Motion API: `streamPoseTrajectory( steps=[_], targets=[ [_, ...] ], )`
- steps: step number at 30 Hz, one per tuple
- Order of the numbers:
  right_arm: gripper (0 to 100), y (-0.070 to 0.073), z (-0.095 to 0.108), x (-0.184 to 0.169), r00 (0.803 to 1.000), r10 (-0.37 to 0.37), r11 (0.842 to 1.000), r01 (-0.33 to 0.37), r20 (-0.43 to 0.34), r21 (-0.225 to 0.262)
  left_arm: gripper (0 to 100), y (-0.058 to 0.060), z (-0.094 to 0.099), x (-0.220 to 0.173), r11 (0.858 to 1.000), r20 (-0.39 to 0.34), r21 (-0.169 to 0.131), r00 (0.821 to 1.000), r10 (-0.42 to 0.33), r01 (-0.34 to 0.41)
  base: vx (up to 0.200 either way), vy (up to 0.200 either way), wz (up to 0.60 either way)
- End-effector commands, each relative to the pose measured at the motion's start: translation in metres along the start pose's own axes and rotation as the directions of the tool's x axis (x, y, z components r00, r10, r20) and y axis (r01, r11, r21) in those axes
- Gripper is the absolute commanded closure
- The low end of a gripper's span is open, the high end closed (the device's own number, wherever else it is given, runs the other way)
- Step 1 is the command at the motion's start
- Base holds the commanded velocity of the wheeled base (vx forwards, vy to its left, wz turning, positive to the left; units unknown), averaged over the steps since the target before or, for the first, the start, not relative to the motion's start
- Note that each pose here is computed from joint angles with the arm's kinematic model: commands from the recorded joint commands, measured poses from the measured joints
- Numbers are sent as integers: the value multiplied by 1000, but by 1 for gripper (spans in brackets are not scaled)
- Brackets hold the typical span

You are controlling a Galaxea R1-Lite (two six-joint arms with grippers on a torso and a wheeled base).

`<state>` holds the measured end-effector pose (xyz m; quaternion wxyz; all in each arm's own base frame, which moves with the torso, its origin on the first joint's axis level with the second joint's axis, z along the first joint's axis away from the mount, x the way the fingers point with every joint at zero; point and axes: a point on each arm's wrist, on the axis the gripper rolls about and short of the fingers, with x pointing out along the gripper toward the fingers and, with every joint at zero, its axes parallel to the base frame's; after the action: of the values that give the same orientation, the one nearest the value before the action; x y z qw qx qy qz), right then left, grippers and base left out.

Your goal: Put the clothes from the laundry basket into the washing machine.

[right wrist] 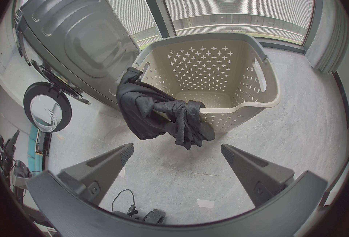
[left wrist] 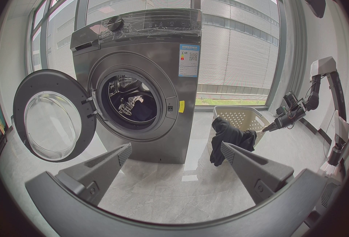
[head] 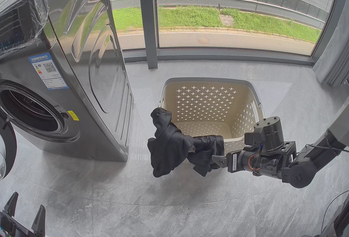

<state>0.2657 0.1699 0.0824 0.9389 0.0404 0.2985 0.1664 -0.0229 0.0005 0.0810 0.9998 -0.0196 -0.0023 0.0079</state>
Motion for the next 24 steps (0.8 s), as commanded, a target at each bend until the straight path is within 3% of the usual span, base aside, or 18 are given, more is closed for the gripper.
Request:
streamPoseTrajectory(
  steps=[1,5,18,24],
  targets=[
    [0,3,-5,28,999,-21,1000,21,-28,-1,0,0,-5,0,1000,-3,-1,1000,1,-1,0,0,0],
    [0,4,-6,45,998,-66,998,66,-23,15,0,0,-5,0,1000,-3,-1,1000,-1,1,0,0,0],
    [0,3,-4,81,997,-80,996,81,-12,43,0,0,-5,0,1000,-3,-1,1000,1,-1,0,0,0],
    [0,4,-6,97,996,-90,992,91,-9,87,0,0,-5,0,1000,-3,-1,1000,-1,1,0,0,0]
  ],
)
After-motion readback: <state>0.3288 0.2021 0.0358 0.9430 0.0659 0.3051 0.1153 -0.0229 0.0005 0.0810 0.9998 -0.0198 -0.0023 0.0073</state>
